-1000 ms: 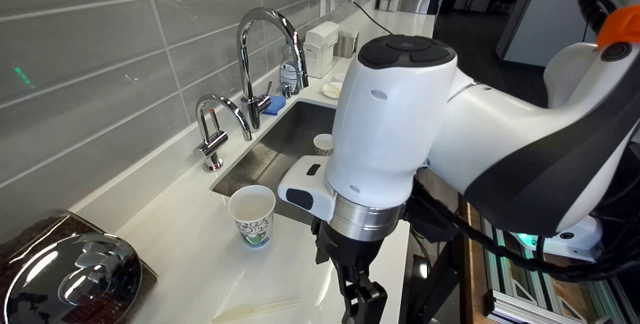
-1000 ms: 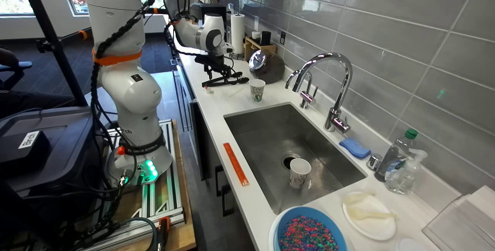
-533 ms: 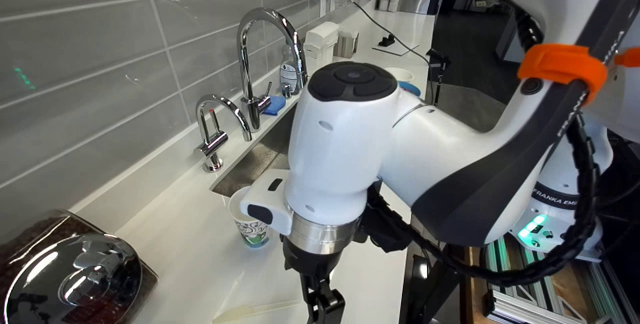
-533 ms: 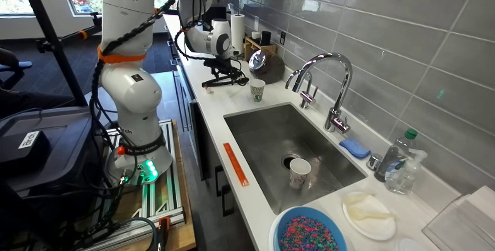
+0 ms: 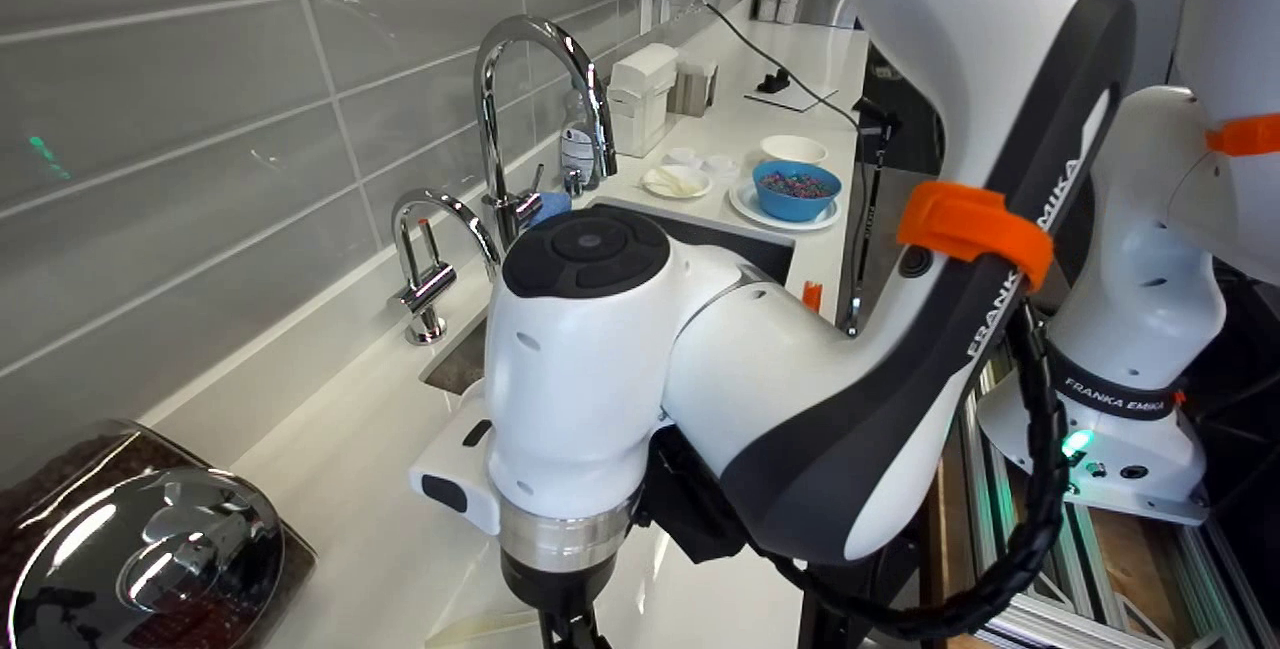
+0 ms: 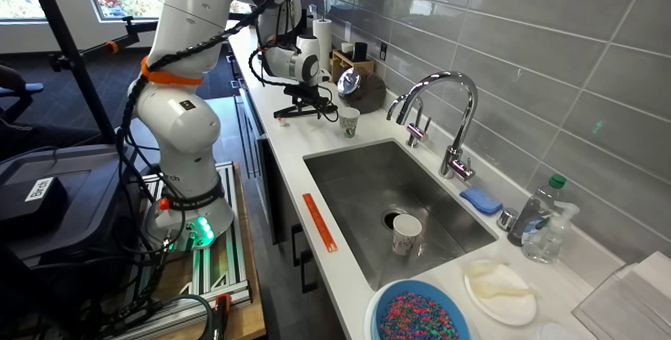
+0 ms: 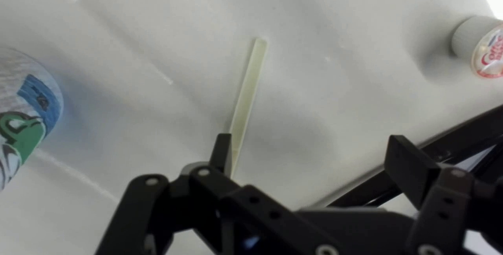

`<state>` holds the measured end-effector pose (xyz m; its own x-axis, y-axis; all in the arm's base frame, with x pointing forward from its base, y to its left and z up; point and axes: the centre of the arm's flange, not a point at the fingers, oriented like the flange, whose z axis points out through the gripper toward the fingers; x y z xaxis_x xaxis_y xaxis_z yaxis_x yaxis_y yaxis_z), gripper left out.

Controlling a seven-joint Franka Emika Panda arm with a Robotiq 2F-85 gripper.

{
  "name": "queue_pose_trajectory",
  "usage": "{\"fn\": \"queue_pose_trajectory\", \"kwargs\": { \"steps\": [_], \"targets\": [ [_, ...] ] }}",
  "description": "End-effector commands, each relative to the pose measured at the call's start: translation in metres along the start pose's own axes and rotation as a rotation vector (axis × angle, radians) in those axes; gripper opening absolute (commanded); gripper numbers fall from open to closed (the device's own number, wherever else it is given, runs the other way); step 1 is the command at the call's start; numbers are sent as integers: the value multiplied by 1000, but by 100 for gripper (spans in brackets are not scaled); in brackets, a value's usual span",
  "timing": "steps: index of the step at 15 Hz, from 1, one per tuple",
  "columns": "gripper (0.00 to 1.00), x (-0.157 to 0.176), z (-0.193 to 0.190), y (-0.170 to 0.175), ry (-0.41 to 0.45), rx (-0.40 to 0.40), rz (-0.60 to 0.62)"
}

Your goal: Pick up the plastic knife and put it on the white plate on the right

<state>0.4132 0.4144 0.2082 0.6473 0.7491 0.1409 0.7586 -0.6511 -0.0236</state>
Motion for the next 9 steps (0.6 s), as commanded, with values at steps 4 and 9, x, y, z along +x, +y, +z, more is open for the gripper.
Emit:
{"fn": "queue_pose_trajectory", "kwargs": {
  "steps": [4,9],
  "targets": [
    [98,19,32,7,-6,-27,4],
    [99,21,42,18,-13,-43,22]
  ]
}}
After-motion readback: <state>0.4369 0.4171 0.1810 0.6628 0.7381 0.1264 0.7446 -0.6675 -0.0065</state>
